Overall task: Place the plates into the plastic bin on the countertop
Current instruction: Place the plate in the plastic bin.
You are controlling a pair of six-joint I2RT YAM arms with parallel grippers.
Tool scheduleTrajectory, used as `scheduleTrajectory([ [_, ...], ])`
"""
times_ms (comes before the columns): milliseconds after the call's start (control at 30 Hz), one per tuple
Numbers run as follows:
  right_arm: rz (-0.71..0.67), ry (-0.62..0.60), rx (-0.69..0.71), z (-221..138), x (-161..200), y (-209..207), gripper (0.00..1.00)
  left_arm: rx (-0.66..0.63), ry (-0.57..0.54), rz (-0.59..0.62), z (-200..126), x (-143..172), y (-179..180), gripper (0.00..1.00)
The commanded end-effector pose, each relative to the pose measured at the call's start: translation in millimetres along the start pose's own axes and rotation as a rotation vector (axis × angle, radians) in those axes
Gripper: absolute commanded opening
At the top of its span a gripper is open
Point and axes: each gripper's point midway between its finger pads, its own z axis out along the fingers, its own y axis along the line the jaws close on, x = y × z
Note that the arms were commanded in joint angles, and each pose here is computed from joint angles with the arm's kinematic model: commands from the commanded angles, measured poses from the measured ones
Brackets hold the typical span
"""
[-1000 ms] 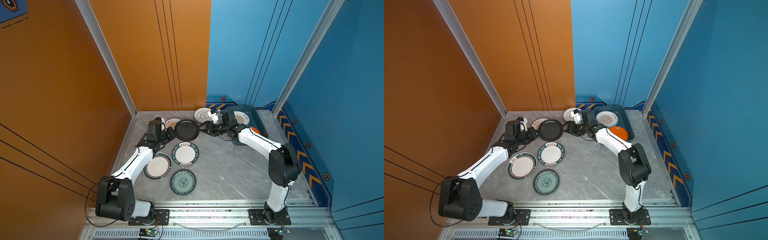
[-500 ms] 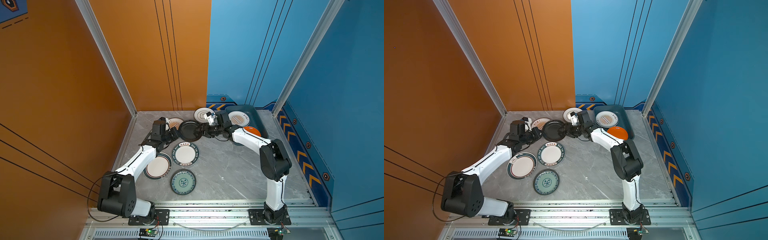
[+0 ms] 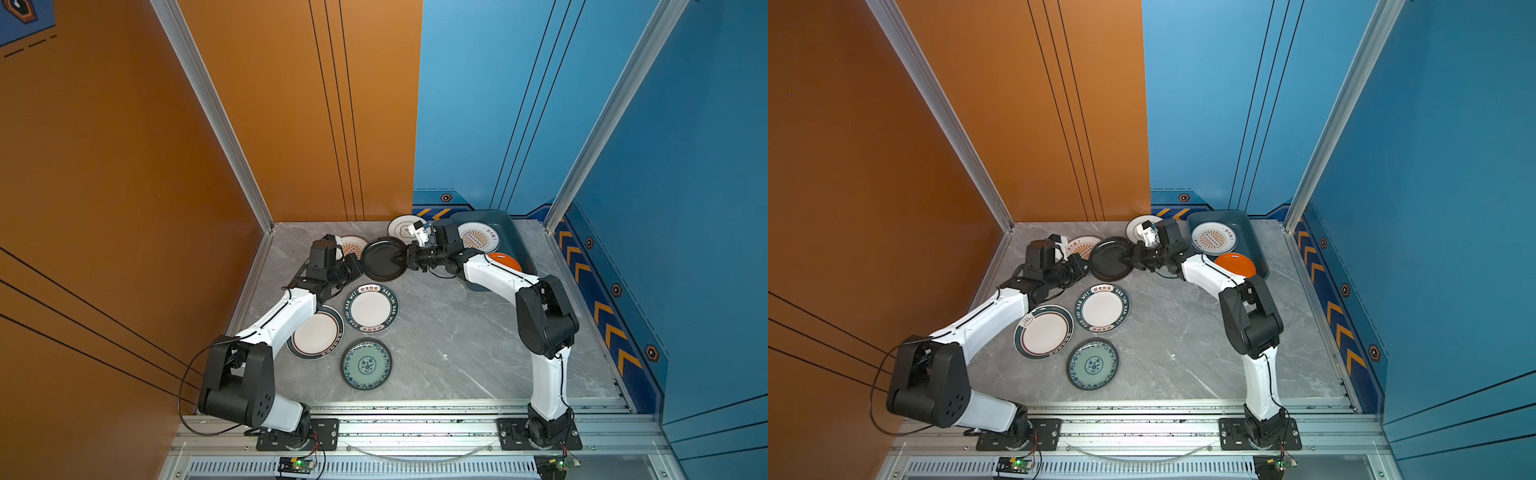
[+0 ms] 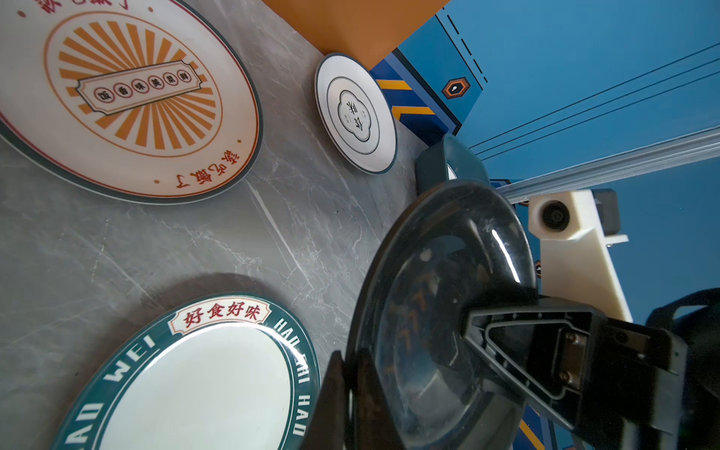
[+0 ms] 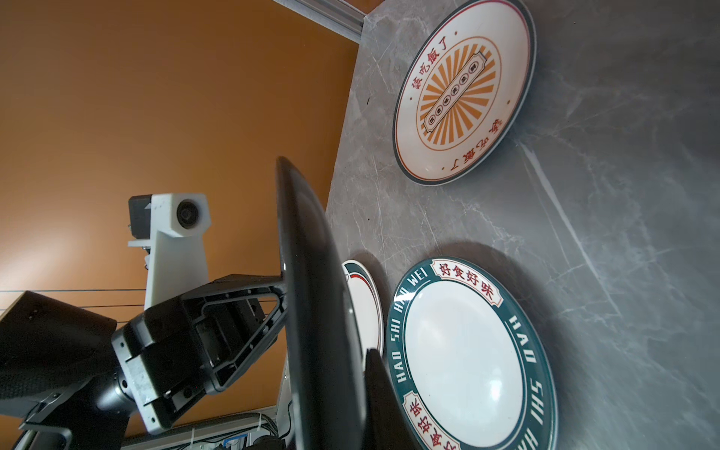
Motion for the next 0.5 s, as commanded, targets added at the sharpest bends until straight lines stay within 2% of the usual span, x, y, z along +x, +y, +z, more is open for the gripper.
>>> scheduleTrajectory([
  [0,-0.042,-0.049,0.106,-28,-15,-8,0.00,0.051,-0.008,0.066,-1,-6,-22,0.31],
  [67,-0.047,-0.067,0.160,-52,-22,-18,0.00,0.034,0.001,0.080,-2,-3,-19,0.51],
  [133,-0.051,-0.111,0.218,-84,-34,-28,0.00,0.006,0.008,0.099,-5,-1,-14,0.66],
  [267,0.001,-0.205,0.399,-161,-51,-70,0.00,-0.033,-0.001,0.143,-12,-2,-9,0.89],
  [300,0.018,-0.229,0.447,-181,-54,-82,0.00,-0.048,-0.005,0.153,-14,-2,-6,0.98],
  [467,0.123,-0.285,0.575,-248,-50,-137,0.00,-0.087,0.001,0.141,-16,-6,14,0.98],
])
